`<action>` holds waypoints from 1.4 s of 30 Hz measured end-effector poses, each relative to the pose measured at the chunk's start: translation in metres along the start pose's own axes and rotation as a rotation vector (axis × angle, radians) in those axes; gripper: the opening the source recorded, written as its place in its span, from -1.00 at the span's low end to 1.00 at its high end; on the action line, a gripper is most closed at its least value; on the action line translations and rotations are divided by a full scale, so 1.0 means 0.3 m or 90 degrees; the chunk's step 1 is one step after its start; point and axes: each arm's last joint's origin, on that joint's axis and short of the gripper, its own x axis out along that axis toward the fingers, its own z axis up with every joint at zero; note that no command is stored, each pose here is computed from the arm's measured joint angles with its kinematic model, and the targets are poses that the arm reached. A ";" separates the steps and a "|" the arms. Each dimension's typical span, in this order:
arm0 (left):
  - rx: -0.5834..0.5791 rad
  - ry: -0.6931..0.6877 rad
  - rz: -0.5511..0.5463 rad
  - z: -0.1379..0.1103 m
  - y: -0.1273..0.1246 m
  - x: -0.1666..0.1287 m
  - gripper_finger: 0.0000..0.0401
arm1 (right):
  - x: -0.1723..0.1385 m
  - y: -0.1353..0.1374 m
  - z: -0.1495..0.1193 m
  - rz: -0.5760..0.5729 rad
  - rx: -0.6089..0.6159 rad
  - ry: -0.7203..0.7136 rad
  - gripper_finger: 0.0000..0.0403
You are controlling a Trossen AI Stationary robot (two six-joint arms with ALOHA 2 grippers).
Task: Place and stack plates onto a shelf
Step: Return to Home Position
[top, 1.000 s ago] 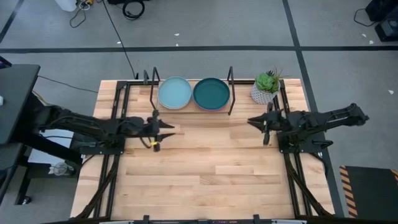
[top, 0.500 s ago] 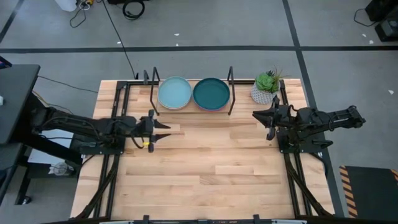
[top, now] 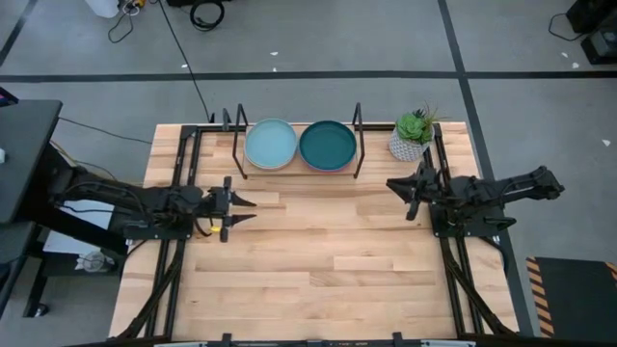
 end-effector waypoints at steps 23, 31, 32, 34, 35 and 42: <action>-0.069 -0.084 -0.032 -0.005 0.025 -0.219 -0.29 | -0.005 -0.026 -0.108 0.058 0.026 -0.073 -0.72; -0.083 -0.153 -0.138 -0.029 -0.022 -0.206 -0.29 | -0.006 -0.024 -0.106 0.072 0.026 -0.073 -0.72; -0.086 -0.162 -0.146 -0.037 -0.027 -0.201 -0.29 | -0.006 -0.024 -0.106 0.074 0.027 -0.074 -0.72; -0.089 -0.195 -0.152 -0.034 -0.033 -0.200 -0.29 | -0.006 -0.023 -0.106 0.075 0.026 -0.073 -0.72; -0.089 -0.203 -0.151 -0.031 -0.033 -0.202 -0.29 | -0.006 -0.023 -0.105 0.076 0.028 -0.075 -0.72; -0.123 -0.202 -0.149 -0.030 -0.032 -0.199 -0.29 | -0.006 -0.023 -0.104 0.076 0.028 -0.076 -0.72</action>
